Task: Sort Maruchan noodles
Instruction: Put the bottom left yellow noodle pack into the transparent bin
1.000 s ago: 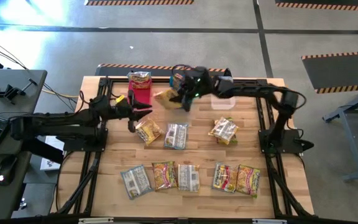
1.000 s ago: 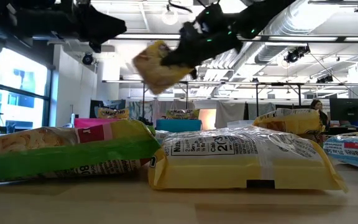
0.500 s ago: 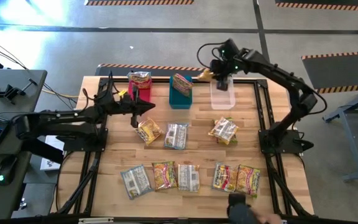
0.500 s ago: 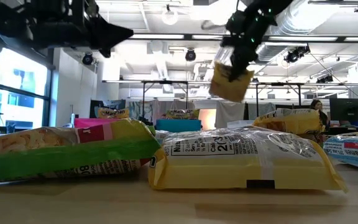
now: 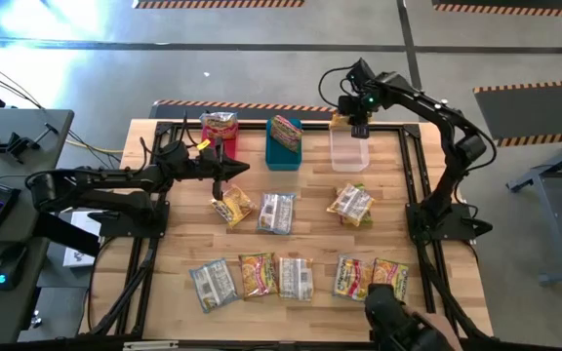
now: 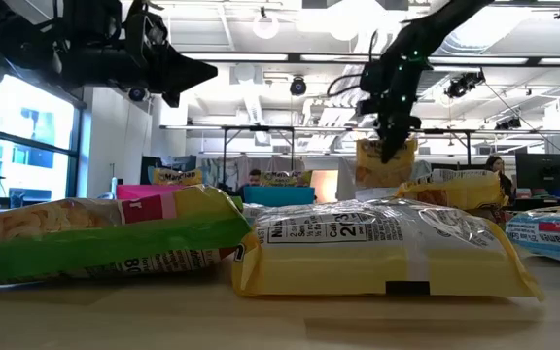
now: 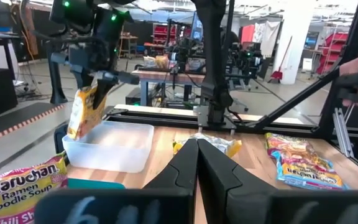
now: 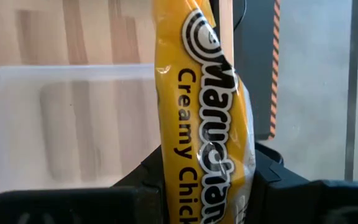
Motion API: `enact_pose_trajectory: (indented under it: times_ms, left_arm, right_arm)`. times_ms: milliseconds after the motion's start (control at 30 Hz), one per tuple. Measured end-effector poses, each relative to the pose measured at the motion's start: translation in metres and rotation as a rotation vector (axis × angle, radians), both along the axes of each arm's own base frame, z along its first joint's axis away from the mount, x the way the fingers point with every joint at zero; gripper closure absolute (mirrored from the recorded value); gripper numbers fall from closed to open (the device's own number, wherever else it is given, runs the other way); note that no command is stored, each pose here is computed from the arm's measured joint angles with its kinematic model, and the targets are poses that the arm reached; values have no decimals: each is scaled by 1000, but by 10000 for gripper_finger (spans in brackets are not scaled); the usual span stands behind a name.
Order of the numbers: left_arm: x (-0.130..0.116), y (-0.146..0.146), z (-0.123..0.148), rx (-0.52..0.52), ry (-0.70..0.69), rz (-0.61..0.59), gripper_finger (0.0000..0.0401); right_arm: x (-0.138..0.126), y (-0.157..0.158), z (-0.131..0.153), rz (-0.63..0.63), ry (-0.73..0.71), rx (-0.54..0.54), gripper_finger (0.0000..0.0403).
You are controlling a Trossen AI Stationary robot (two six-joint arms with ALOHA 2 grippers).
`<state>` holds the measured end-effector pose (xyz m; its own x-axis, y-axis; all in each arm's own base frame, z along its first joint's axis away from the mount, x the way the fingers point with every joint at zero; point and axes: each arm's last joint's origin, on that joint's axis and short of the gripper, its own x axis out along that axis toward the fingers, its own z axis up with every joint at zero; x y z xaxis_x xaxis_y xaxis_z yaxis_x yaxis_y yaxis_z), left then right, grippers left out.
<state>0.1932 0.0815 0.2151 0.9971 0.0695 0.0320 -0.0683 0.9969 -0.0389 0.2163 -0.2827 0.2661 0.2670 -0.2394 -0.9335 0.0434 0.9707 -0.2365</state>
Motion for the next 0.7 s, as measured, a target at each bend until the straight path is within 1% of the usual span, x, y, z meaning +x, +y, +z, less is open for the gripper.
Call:
enact_pose_trajectory:
  times_ms: [367, 700]
  left_arm:
    - [0, 0, 0, -16, -1, 0, 401]
    - [0, 0, 0, -27, -1, 0, 401]
  right_arm:
    - [-8, -18, -19, -49, 36, 30, 306]
    - [-1, -28, -42, -44, 51, 62, 306]
